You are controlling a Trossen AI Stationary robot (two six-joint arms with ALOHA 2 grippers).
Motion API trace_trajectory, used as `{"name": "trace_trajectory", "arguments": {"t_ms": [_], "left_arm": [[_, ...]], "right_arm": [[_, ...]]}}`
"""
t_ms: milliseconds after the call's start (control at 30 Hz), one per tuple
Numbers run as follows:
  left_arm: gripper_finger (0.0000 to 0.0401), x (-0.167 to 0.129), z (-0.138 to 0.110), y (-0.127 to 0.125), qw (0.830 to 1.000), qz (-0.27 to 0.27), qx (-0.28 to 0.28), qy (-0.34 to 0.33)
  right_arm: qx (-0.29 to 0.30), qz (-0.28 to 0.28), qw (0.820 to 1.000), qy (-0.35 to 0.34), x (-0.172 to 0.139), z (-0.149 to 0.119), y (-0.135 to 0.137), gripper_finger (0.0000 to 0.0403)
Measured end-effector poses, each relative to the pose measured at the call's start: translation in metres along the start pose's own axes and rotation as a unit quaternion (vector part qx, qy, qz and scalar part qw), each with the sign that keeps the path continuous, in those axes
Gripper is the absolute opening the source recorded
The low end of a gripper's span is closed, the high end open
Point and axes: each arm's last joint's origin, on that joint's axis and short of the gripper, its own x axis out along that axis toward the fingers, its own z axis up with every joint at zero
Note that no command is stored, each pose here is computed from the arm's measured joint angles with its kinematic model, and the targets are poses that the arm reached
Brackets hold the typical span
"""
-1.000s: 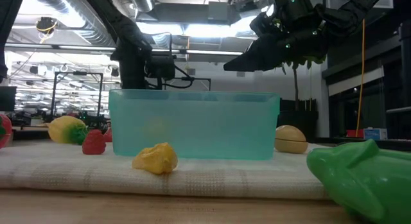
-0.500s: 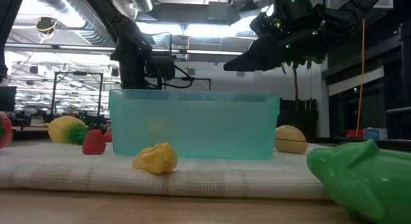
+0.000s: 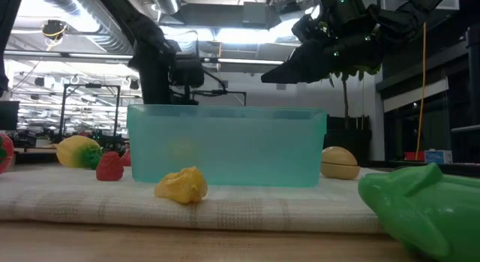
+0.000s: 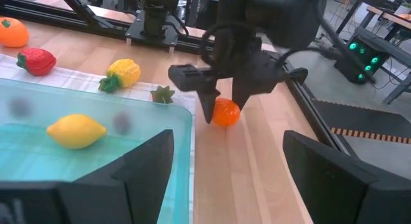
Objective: Pick and placing Produce into tupperware
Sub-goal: Put the orange pumpkin into the blue bin
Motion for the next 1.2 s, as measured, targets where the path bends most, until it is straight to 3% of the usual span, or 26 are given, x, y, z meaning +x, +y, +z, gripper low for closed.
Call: {"name": "trace_trajectory", "arguments": {"t_ms": [367, 533, 667, 800, 933, 1067, 1200], "left_arm": [[0.0233, -0.064, -0.009, 0.002, 0.996, 0.008, 0.01, -0.094], [0.0233, -0.078, -0.037, 0.0, 0.988, 0.007, 0.001, -0.154], [0.0233, -0.079, -0.065, -0.004, 0.977, -0.025, -0.015, -0.213], [0.0233, -0.086, -0.083, -0.008, 0.951, -0.063, 0.001, -0.303], [0.0233, -0.097, -0.094, -0.013, 0.916, -0.122, 0.056, -0.379], [0.0233, -0.105, -0.105, -0.017, 0.885, -0.172, 0.117, -0.417], [0.0233, -0.11, -0.111, -0.022, 0.843, -0.225, 0.187, -0.452]], "right_arm": [[-0.001, 0.001, 1.0, 0.003, 0.0, -0.001, 0.0, 0.0292], [-0.008, 0.0, 1.0, 0.004, 0.0, -0.001, -0.001, 0.0292], [-0.008, -0.003, 1.0, 0.009, 0.0, -0.003, -0.003, 0.0292], [-0.009, -0.004, 1.0, 0.008, 0.0, -0.003, -0.003, 0.0292], [-0.012, -0.004, 1.0, 0.005, 0.0, -0.002, -0.004, 0.0292], [-0.009, -0.003, 1.0, 0.007, 0.0, -0.002, -0.003, 0.0292], [0.001, -0.001, 1.0, 0.015, 0.001, -0.005, -0.003, 0.0292]]}}
